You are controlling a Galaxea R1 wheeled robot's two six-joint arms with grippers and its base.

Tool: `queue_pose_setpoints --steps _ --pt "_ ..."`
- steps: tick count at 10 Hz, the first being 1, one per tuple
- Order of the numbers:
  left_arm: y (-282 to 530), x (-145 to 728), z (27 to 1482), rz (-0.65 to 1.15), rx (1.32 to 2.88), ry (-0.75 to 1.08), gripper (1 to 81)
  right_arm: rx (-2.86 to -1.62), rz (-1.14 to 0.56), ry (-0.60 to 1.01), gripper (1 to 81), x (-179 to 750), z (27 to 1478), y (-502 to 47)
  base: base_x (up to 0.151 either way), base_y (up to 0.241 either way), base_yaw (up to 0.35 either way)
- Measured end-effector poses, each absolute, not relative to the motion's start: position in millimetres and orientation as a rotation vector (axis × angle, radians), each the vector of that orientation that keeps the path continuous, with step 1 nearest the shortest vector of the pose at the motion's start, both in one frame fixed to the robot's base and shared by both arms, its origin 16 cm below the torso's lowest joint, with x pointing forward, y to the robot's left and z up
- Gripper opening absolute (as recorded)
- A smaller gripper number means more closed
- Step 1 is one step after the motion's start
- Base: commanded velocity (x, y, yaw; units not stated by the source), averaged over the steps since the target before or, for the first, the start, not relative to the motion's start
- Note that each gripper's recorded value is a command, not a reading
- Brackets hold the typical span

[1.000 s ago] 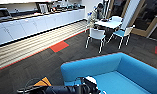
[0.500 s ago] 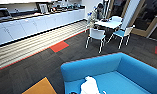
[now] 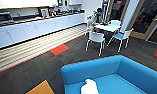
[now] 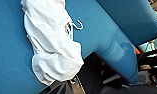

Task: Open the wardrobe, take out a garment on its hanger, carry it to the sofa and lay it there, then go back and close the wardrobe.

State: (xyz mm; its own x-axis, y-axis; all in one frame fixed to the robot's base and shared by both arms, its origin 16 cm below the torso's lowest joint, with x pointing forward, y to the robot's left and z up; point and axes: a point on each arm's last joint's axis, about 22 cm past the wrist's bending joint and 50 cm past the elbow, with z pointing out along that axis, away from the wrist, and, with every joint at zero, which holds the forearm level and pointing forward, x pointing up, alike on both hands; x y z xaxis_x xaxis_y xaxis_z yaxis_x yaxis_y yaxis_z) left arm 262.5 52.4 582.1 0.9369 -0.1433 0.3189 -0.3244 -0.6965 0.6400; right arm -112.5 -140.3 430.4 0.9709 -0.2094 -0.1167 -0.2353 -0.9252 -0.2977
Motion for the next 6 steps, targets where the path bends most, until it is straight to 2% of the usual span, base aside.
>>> queue_pose_setpoints --steps 6 --pt "135 144 512 0.168 2.497 -0.345 81.1 -2.801 0.100 0.322 81.1 -109 430 -137 0.000 0.000 0.000"
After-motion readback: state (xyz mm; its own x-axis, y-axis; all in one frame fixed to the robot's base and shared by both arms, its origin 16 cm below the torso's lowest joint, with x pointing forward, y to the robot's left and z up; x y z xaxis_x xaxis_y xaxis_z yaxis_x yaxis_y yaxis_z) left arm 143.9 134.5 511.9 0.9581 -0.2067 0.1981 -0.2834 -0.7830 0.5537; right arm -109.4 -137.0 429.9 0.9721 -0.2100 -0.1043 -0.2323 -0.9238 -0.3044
